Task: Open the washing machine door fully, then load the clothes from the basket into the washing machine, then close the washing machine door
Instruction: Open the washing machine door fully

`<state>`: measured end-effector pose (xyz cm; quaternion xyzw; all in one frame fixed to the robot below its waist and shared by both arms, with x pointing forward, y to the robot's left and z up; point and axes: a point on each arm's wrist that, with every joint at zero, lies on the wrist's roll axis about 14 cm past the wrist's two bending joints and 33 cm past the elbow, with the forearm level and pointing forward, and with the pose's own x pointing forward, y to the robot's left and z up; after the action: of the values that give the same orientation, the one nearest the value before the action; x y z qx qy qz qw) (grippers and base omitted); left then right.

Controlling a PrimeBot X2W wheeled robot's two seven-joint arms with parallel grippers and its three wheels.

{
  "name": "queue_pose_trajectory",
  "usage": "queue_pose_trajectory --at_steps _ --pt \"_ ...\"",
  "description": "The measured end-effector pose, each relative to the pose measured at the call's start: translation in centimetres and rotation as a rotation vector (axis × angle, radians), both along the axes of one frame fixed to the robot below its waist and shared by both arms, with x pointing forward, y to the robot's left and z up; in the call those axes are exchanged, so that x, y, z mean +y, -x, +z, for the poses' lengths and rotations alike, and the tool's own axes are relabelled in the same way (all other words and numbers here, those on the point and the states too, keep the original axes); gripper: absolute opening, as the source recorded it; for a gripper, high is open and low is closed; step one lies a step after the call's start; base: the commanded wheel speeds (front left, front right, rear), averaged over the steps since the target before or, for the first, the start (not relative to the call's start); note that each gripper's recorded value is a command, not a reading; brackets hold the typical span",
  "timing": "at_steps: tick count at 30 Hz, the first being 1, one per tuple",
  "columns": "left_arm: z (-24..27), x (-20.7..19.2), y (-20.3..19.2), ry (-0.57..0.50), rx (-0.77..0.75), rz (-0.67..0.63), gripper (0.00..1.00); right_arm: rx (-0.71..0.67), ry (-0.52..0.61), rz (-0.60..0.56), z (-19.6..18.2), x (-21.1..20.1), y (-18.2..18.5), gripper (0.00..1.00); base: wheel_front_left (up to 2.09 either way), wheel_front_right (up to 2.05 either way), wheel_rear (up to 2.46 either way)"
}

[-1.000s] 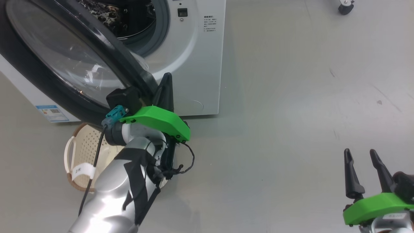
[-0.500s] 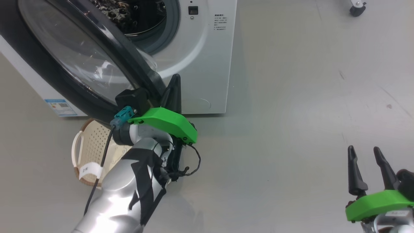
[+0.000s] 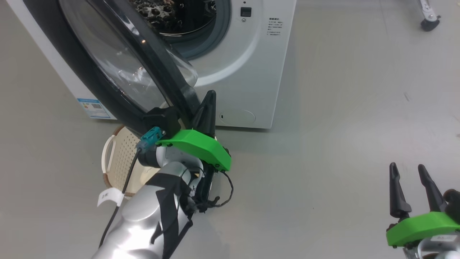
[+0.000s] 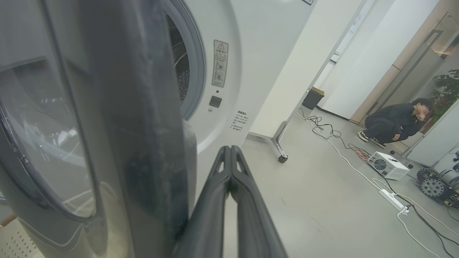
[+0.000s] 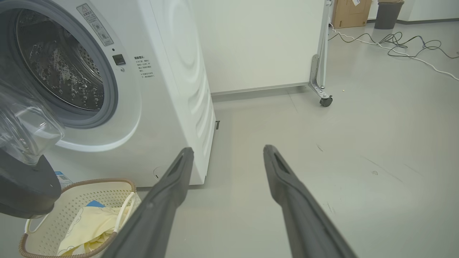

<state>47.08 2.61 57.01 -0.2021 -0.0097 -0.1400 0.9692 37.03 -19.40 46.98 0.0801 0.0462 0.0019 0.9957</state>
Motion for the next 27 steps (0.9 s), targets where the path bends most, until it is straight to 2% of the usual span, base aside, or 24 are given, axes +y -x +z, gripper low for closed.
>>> queue_pose_trajectory --at_steps 12,27 --pt "-0.4 1.8 1.5 -0.075 -0.024 0.038 0.00 -0.002 -0.008 0.074 -0.1 2.5 -1.2 1.00 0.00 0.00 0.00" --pt "-1.3 5.3 3.8 -0.108 -0.033 0.111 0.00 0.004 -0.011 0.148 -0.2 5.0 -2.3 1.00 0.00 0.00 0.00"
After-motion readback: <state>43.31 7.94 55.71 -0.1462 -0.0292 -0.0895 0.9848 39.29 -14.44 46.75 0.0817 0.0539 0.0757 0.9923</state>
